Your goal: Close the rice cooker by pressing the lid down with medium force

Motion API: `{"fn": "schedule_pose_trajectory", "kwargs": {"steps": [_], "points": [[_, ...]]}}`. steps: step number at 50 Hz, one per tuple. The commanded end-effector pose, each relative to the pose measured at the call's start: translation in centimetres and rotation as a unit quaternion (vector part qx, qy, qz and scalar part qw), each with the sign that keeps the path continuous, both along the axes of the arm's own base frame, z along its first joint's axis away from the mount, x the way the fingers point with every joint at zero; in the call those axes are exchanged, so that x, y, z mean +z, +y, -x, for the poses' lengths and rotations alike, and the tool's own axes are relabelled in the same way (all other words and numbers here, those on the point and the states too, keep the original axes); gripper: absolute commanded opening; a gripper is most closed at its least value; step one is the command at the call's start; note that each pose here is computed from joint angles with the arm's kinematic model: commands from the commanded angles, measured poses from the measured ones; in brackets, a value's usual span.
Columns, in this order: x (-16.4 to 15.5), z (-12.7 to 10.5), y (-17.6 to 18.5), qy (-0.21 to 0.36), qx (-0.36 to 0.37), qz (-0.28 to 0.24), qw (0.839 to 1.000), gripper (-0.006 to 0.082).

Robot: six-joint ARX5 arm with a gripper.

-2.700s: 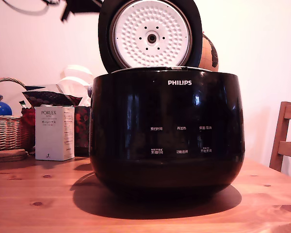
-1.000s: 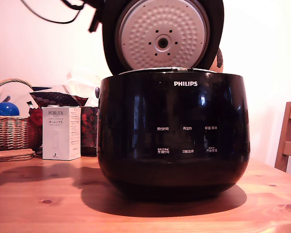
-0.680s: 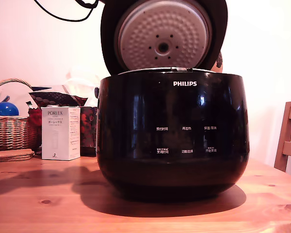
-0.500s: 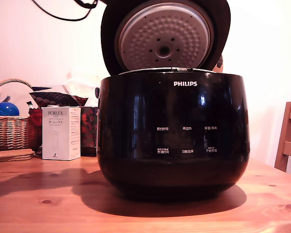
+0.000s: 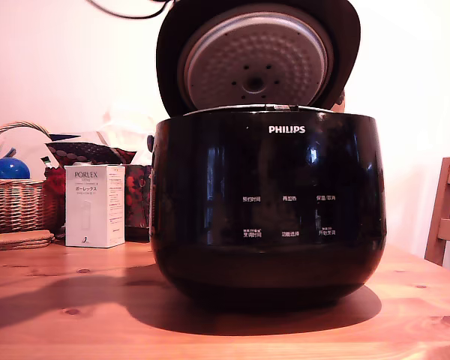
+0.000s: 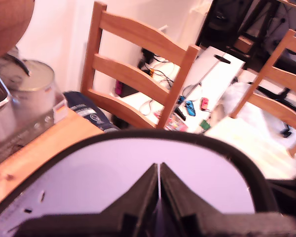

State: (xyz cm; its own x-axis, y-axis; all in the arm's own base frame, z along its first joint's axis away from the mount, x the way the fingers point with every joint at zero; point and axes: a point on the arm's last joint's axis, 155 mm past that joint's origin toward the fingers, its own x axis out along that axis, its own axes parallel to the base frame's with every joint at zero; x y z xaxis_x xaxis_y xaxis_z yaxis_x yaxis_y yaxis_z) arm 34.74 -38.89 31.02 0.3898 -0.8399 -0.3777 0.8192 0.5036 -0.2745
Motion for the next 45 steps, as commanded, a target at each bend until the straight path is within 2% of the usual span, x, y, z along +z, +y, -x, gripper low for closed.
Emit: {"fn": "schedule_pose_trajectory", "kwargs": {"steps": [1, 12, 18, 24, 31, 45], "points": [[-1.3, 0.6, -0.4, 0.003, 0.000, -0.006, 1.000, -0.0024], [-4.9, 1.2, -0.8, 0.027, 0.023, -0.022, 0.999, -0.0024], [-5.4, 1.3, -0.3, 0.024, 0.046, -0.014, 0.999, -0.0024], [-5.0, 1.8, 0.3, -0.003, 0.072, -0.009, 0.997, -0.0024], [-5.2, 3.2, 0.9, -0.023, 0.088, -0.010, 0.996, -0.0024], [-7.3, 6.0, 0.2, -0.010, 0.089, -0.030, 0.995, -0.0024]]}}
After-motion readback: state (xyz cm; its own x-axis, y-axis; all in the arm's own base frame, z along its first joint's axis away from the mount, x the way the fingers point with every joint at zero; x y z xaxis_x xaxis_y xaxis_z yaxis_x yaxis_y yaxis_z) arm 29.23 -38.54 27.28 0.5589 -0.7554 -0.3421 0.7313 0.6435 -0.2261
